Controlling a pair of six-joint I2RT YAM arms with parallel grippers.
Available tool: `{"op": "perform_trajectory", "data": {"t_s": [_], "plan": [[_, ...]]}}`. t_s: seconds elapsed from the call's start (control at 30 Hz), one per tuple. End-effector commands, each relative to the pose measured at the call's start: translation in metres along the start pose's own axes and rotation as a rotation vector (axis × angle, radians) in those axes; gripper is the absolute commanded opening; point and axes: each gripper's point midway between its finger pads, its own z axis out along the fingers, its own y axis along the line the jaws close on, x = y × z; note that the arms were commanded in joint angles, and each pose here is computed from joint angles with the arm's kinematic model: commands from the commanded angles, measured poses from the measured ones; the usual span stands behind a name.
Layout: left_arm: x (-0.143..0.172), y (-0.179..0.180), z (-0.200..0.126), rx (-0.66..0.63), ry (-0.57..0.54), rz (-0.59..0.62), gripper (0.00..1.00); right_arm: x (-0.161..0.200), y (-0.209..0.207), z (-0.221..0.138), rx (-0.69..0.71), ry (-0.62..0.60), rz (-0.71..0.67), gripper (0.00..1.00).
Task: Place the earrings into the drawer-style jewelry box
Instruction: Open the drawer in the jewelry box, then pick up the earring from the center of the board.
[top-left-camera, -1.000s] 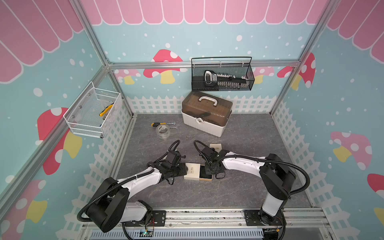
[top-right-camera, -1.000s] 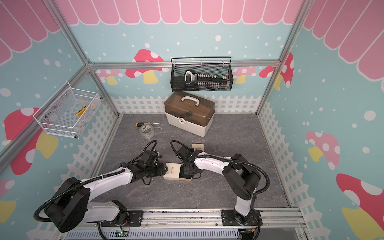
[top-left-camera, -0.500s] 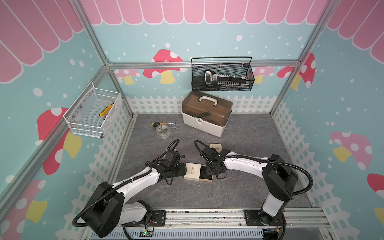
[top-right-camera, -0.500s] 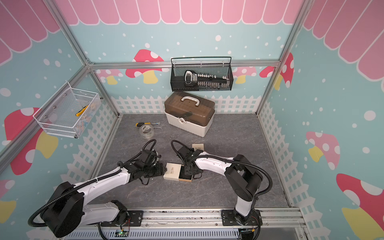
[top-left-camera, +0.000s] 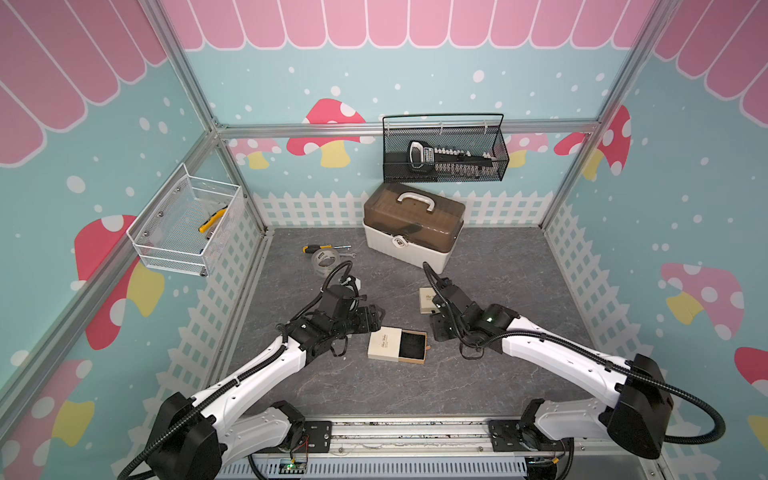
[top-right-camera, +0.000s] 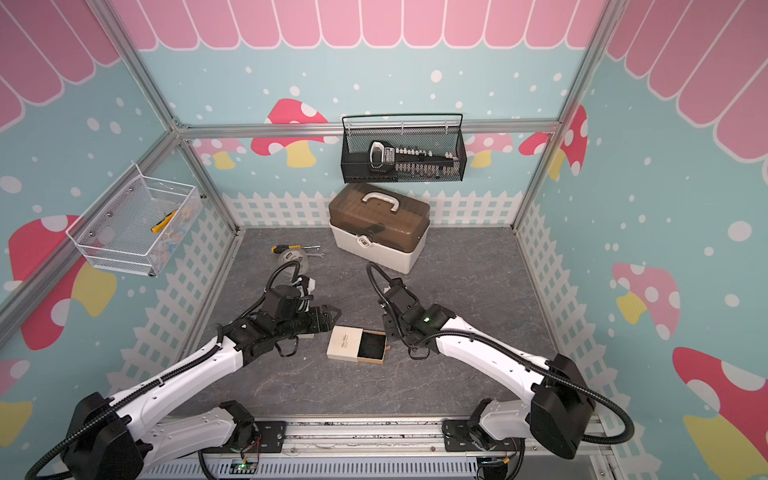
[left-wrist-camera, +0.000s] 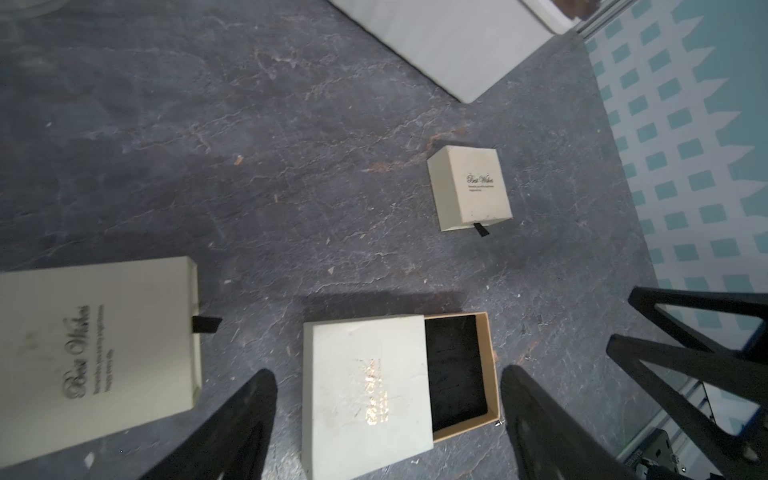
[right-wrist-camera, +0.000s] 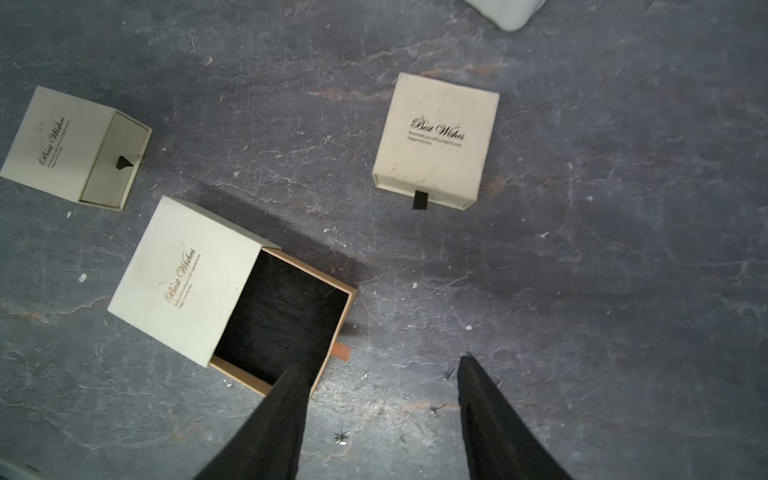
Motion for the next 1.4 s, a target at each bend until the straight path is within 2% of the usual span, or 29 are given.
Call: {"op": "perform_trajectory", "data": {"t_s": [0.0,0.13,0.17,0.23,0.27,0.47,0.57,0.83,1.03,1.37], "plan": [[-0.016,-0.033,0.012,0.117,-0.081,0.088,0.85,0.004,-0.028,0.006,0.016,-0.005,-0.060,0.60],[-0.016,-0.064,0.030,0.221,-0.082,0.152,0.84,0.019,-0.047,0.009,-0.029,0.038,-0.001,0.59],[-0.012,-0.071,0.035,0.237,-0.067,0.177,0.84,0.026,-0.048,0.010,-0.044,0.067,0.022,0.56],[-0.004,-0.082,0.045,0.249,-0.038,0.223,0.84,0.039,-0.046,0.012,-0.098,0.144,0.064,0.40],[0.002,-0.087,0.049,0.257,-0.019,0.245,0.83,0.046,-0.043,0.014,-0.132,0.183,0.080,0.36],[0.031,-0.108,0.063,0.336,0.003,0.290,0.82,0.079,-0.034,0.027,-0.208,0.335,0.052,0.30],[0.040,-0.117,0.067,0.344,0.001,0.359,0.82,0.093,-0.031,0.031,-0.244,0.403,0.046,0.29],[0.038,-0.128,0.055,0.411,-0.045,0.401,0.81,0.114,-0.022,0.039,-0.308,0.501,0.023,0.27],[0.057,-0.112,0.055,0.392,-0.008,0.402,0.81,0.124,-0.026,0.047,-0.287,0.555,0.021,0.26],[0.084,-0.138,0.051,0.455,0.038,0.495,0.80,0.134,-0.027,0.053,-0.276,0.596,0.025,0.23]]}}
